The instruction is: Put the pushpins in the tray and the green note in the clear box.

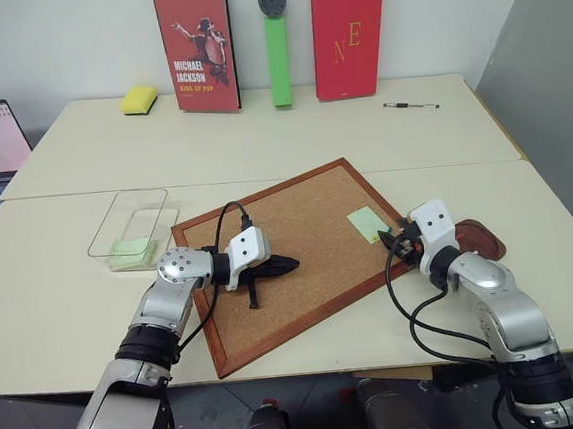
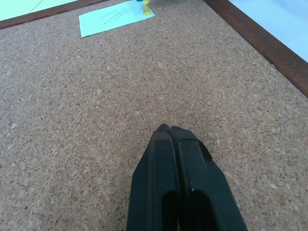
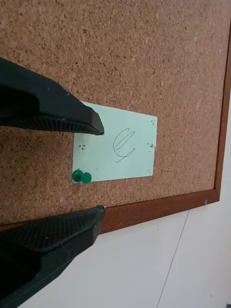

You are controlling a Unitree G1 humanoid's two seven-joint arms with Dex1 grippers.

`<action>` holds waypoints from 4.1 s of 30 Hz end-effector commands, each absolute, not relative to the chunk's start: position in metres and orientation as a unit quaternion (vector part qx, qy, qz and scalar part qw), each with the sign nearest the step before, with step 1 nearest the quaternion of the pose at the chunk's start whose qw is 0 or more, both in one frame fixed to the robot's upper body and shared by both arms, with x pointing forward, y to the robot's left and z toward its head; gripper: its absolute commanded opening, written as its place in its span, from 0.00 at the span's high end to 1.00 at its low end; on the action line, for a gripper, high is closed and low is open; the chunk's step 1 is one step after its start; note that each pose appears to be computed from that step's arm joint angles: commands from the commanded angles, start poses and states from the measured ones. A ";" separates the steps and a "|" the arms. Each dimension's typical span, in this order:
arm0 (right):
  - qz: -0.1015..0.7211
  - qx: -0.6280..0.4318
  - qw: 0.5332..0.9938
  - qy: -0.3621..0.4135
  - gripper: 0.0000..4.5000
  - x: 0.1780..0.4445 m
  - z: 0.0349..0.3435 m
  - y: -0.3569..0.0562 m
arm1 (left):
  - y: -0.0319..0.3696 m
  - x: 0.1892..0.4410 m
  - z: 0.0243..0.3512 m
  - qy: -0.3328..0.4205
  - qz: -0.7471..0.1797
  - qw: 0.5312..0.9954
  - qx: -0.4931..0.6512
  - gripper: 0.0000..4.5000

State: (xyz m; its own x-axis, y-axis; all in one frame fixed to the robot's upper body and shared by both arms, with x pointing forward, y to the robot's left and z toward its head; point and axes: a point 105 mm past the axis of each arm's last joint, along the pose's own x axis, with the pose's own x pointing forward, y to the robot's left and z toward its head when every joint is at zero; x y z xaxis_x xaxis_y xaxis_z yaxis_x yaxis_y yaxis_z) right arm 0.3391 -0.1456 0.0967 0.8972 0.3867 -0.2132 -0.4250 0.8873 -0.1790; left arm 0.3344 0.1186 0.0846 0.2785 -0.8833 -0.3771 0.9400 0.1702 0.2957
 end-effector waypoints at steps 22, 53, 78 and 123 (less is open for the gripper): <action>0.198 -0.094 0.975 0.038 1.00 0.346 0.124 -0.144 | 0.123 0.334 0.071 0.083 -0.592 0.762 0.249 1.00; 0.048 -0.308 0.946 0.085 1.00 0.289 0.128 -0.250 | 0.119 0.335 0.069 0.086 -0.599 0.752 0.261 1.00; 0.093 -0.230 0.969 0.017 0.51 0.298 0.162 -0.220 | 0.119 0.335 0.070 0.086 -0.600 0.749 0.265 1.00; 0.241 -0.100 0.964 0.044 0.99 0.334 0.104 -0.126 | 0.121 0.334 0.068 0.088 -0.599 0.750 0.268 1.00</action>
State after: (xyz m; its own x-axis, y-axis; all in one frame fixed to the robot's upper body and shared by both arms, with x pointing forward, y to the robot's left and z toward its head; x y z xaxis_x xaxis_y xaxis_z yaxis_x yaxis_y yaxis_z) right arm 0.3332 -0.1248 0.0880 0.8703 0.4508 -0.1983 -0.4813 0.8639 -0.1485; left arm 0.3368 0.1129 0.0842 0.2644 -0.8814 -0.3913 0.9353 0.1354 0.3270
